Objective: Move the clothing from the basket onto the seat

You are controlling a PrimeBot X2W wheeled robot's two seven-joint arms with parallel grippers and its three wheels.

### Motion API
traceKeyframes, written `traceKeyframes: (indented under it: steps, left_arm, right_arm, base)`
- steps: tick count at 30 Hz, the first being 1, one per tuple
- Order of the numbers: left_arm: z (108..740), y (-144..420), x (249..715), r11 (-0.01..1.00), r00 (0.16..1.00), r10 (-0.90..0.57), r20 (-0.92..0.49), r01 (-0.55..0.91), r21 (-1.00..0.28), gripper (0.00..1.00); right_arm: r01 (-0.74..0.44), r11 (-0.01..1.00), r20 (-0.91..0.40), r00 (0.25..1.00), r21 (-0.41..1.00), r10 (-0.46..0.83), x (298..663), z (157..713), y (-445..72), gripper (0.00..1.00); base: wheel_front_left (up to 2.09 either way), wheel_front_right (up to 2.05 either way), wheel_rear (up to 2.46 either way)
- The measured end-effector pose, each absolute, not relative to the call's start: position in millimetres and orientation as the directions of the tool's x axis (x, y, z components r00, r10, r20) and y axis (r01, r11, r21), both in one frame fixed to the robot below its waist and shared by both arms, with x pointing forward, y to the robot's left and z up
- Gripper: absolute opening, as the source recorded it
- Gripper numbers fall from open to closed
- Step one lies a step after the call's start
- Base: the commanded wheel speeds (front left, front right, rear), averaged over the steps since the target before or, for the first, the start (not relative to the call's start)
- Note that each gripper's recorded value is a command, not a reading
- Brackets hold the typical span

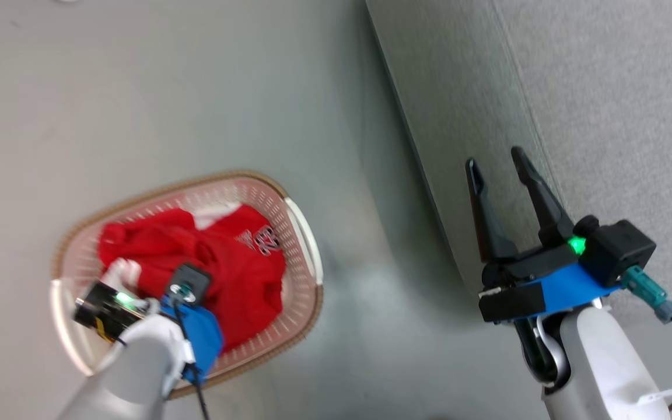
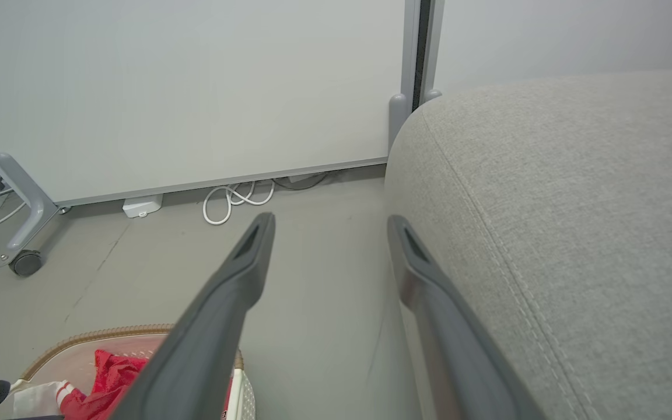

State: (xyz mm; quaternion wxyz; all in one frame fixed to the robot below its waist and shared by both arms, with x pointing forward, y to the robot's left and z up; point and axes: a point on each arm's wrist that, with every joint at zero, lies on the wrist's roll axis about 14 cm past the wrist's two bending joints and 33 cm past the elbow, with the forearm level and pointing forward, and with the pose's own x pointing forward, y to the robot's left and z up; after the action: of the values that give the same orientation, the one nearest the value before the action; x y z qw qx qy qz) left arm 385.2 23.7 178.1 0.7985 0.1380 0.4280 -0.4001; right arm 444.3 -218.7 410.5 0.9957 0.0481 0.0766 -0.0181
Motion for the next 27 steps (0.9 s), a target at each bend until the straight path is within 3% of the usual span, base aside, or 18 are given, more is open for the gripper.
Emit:
traceKeyframes:
  steps: [18, 27]
  left_arm:
    - [357.4, 1.3, 393.8, 0.744, 0.652, -0.608, -0.454, 0.667, -0.039, 0.0]
    - [447.6, -10.8, 391.2, 0.746, 0.732, -0.648, -0.212, 0.666, 0.016, 0.0]
  right_arm:
    - [-0.077, 0.989, 0.013, 0.997, 0.127, 0.076, 407.4, 493.5, -175.1, 1.0]
    - [-0.187, 0.974, 0.074, 0.981, 0.128, 0.178, 389.1, 523.1, -138.9, 1.0]
  base:
    - [0.0, 0.0, 0.0]
    - [0.0, 0.0, 0.0]
